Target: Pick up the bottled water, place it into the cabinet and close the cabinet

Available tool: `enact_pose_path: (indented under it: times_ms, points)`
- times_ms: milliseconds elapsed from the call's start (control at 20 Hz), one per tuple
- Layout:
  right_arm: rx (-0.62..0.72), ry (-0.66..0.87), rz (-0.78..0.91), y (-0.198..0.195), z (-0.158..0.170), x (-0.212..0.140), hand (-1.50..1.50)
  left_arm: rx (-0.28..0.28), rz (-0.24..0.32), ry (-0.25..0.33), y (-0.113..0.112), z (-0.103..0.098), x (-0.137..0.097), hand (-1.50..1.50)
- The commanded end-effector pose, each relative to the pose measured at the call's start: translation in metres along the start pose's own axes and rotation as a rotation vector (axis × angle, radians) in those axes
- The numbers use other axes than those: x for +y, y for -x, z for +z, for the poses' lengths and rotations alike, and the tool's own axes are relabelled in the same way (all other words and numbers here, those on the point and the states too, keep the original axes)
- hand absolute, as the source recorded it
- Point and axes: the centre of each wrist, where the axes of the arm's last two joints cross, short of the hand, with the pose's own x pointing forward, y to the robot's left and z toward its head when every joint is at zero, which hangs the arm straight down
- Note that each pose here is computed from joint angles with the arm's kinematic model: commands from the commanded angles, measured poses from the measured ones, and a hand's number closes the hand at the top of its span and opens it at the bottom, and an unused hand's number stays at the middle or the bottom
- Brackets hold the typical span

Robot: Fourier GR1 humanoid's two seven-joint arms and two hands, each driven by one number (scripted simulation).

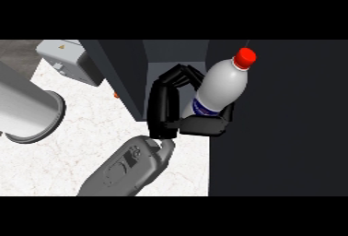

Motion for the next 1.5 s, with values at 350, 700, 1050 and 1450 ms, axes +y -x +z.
enact_pose_path:
  times_ms: [350,700,1050,1450]
  points:
    - [-0.051,0.013,-0.024,-0.016,-0.007,-0.006,-1.50,0.013,-0.148,-0.054,0.033,-0.035,0.001,1.50]
    - [-0.036,0.008,-0.039,-0.026,-0.002,-0.002,-1.50,0.056,-0.222,-0.063,0.055,-0.052,0.017,1.50]
    - [-0.071,-0.008,-0.063,-0.014,-0.006,-0.010,-1.50,0.070,-0.181,-0.162,0.071,-0.068,0.043,1.50]
    - [-0.049,-0.034,-0.064,-0.010,-0.004,-0.009,-1.50,0.038,-0.342,-0.134,0.073,-0.099,0.067,1.50]
